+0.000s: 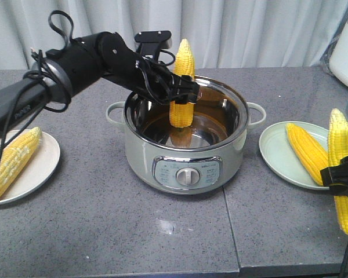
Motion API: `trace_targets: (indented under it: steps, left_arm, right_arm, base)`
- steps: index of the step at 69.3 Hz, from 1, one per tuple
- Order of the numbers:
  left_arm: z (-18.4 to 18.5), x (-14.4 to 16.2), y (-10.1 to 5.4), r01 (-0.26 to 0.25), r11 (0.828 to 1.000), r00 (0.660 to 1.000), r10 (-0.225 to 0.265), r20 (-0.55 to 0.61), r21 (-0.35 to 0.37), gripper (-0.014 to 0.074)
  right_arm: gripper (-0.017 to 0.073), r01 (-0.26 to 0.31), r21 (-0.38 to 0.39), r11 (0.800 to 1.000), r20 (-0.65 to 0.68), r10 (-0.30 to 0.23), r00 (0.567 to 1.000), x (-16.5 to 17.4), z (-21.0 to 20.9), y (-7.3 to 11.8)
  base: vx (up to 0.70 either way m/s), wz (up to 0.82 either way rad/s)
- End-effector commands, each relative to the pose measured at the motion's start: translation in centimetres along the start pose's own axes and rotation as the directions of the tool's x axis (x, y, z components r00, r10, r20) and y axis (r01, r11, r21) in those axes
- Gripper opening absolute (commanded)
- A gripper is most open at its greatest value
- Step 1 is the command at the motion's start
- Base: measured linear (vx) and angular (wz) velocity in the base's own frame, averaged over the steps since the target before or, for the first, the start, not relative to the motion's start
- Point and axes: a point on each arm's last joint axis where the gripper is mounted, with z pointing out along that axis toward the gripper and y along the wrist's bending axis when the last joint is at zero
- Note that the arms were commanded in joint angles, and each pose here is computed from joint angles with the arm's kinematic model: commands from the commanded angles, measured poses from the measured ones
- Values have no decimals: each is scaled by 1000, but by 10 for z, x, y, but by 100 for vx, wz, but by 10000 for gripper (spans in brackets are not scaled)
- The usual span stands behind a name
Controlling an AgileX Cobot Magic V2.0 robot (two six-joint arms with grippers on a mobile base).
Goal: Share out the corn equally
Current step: 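Reach the left gripper into the pot and grasp the last cob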
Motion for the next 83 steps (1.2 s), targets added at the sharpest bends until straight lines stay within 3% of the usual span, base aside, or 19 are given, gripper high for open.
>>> trace_targets:
  steps: [1, 26, 60, 83]
  left_arm:
    - [-19, -17, -18, -29, 999, 993, 25, 118, 28, 554]
    - [-7, -19, -32, -63, 997, 981, 55, 188, 36, 539]
    - [-5, -16, -43, -107, 993, 979, 97, 181, 44, 253]
    - [-5, -16, -43, -107, 993, 978, 97, 182, 45, 214]
  right_arm:
    - [243, 0, 9, 1000, 82, -1, 997, -6, -12, -2]
    - [243, 0, 9, 1000, 82, -1, 997, -6, -12, -2]
    - [243, 0, 9, 1000, 82, -1, 997, -6, -12, -2]
    - [243, 0, 9, 1000, 82, -1, 997, -6, -12, -2]
  base:
    - [0, 0]
    - [0, 0]
    - [0, 0]
    - [0, 0]
